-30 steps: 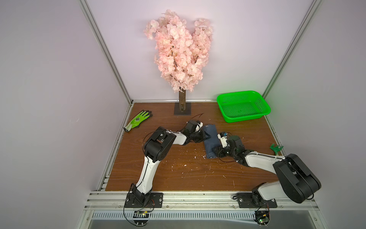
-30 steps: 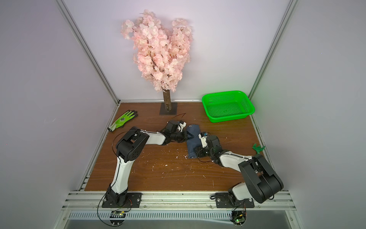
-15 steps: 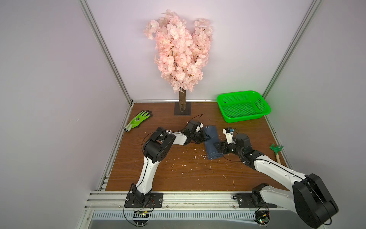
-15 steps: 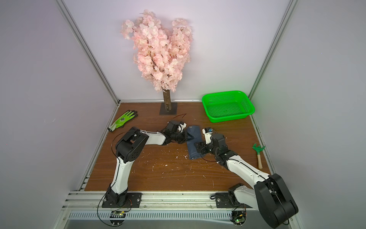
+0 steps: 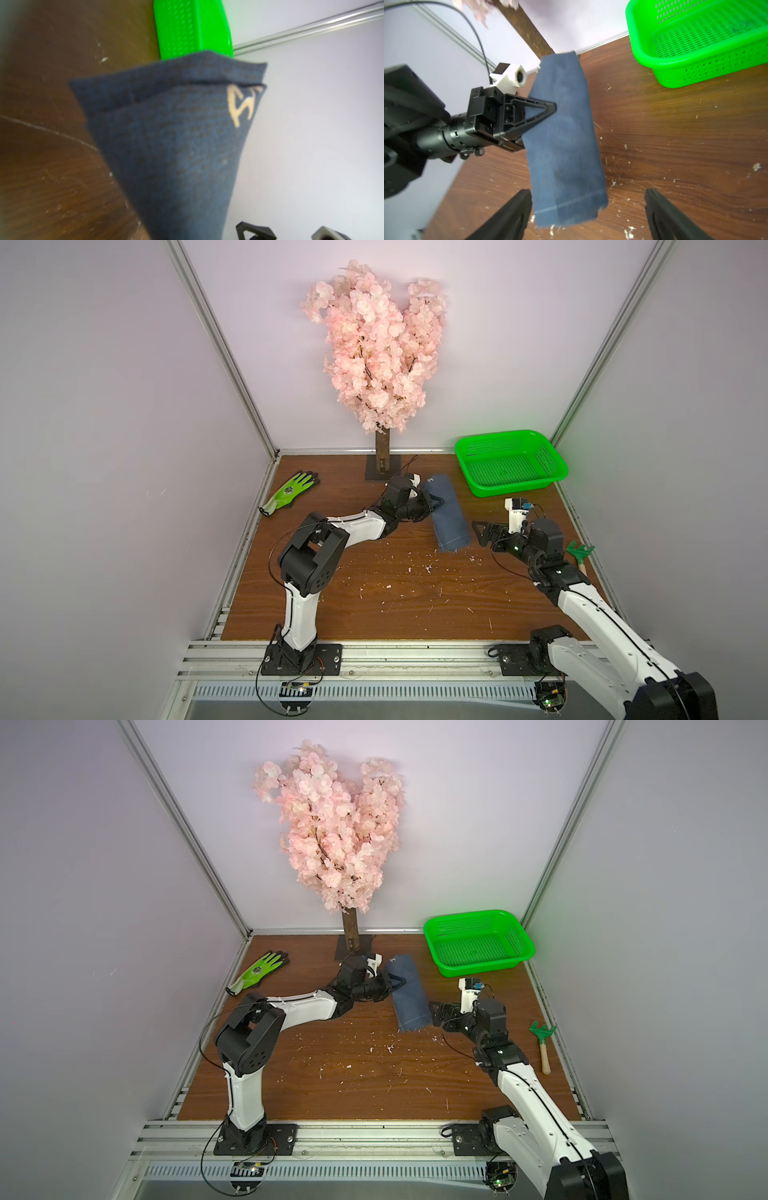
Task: Roll up the pillowcase
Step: Pick up the pillowcase from the center of the board.
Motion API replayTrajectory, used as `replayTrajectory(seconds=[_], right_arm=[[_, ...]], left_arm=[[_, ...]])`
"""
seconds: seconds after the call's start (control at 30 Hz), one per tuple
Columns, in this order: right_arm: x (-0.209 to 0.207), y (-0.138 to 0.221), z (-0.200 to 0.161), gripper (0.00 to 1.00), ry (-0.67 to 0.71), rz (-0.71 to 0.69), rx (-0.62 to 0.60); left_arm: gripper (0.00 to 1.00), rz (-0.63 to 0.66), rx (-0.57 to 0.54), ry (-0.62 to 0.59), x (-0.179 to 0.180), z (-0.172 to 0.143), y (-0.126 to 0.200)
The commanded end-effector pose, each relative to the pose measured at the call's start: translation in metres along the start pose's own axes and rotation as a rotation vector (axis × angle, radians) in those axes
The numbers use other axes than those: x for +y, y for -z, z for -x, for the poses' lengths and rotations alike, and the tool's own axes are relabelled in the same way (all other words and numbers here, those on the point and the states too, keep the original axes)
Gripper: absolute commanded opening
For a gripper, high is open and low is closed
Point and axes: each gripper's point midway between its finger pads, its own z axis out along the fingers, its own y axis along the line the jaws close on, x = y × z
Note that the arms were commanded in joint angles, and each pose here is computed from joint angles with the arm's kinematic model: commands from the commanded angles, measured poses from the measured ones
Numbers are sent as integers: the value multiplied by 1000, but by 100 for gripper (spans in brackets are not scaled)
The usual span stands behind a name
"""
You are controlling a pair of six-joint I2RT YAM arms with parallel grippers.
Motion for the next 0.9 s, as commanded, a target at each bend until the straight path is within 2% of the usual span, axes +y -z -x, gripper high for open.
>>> replayTrajectory(seconds=[0.0, 0.13, 0.27, 0.37, 0.53, 0.6, 0.67, 0.87], right_arm=[[33, 11, 15, 93, -215, 193, -47], [54, 24, 18, 96, -473, 378, -104], [69, 31, 20, 98, -626, 411, -166], [77, 25, 17, 99, -731, 427, -178], [96, 10, 23, 99, -833, 460, -182], [98, 5, 26, 93, -874, 486, -196], [93, 2, 32, 91, -936, 502, -235], [110, -18, 47, 93, -829, 537, -237]], left_arm=[[0, -72, -200, 55, -40, 41, 3], [0, -72, -327, 119, -59, 61, 5], [0, -95, -411, 187, -69, 65, 8], [0, -104, -449, 180, -79, 67, 9], [0, -145, -462, 180, -93, 63, 9], [0, -172, -466, 199, -96, 61, 12], [0, -180, -489, 198, -98, 63, 22], [0, -214, -427, 276, -93, 41, 24]])
